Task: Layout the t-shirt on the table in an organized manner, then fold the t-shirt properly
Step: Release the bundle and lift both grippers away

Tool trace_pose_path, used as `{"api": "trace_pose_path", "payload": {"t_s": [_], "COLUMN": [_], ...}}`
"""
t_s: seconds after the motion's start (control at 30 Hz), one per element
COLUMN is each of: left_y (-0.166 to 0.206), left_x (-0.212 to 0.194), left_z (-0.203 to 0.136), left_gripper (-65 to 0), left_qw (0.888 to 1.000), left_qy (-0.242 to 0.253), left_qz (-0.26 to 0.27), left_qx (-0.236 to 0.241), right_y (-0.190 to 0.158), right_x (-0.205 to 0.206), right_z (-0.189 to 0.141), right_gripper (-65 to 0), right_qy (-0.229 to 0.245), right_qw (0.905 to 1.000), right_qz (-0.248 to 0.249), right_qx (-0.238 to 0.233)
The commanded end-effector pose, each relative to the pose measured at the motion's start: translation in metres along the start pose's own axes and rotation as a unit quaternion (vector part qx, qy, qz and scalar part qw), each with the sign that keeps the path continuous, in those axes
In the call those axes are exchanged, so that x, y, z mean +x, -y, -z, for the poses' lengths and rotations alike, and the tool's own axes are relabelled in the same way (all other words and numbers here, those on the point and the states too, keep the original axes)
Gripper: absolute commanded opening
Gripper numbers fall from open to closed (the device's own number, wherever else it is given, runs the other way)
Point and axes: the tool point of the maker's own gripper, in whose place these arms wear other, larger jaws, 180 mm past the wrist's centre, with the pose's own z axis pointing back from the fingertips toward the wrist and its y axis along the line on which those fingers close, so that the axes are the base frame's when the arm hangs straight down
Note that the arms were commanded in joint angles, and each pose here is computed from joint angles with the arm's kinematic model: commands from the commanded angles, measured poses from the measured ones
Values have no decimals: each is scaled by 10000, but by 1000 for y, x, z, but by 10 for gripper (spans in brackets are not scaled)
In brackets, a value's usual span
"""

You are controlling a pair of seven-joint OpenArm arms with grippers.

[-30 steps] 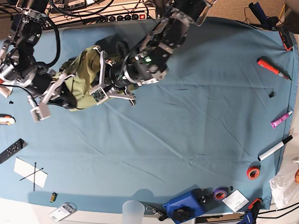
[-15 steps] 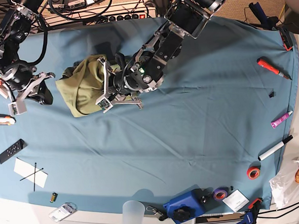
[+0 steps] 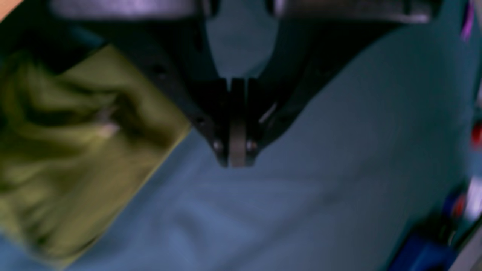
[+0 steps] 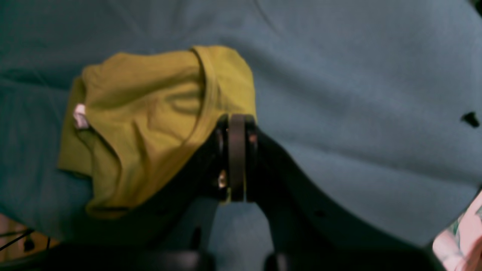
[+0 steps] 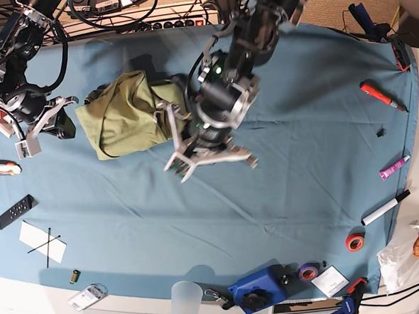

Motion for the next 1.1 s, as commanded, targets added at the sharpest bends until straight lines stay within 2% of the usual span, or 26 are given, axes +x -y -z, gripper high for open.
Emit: {"api": "trace_pose_path", "payload": {"t_s": [0.0, 0.1, 0.23, 0.3, 0.37, 0.63, 0.87, 1.07], "left_y": [-7, -20, -42, -59, -74, -105, -115, -105], "left_x": [12, -10, -41, -57, -72, -135, -170, -192], "left_z": [-6, -10, -18, -23, -27, -41, -73, -106], "left_gripper": [-650, -650, -650, -650, -650, -650, -650, -650], "left_qw": [9996, 9986, 9963, 9940, 9921, 9847, 9748, 9689], "left_qy": [221, -66, -343, -477, -616, -1286, -1723, -1958], "left_qz": [-30, -76, -103, -52, -79, -537, -673, -833], "left_qx": [175, 517, 779, 982, 1094, 1049, 1246, 1267], "right_y": [1, 0, -17, -20, -20, -25, -48, -67], "right_x": [13, 13, 26, 27, 23, 1, -18, -40], "right_z": [-5, -5, -7, -8, -8, -12, -34, -54], "right_gripper": [-650, -650, -650, -650, -650, -650, -650, -650], "right_qy": [205, 206, 584, 622, 572, 302, -2, -398], "right_qw": [9997, 9997, 9970, 9964, 9967, 9978, 9973, 9940], "right_qz": [-127, -120, -106, -93, -77, -62, -516, -903], "right_qx": [-17, 8, 490, 563, 563, 583, 530, 473]}}
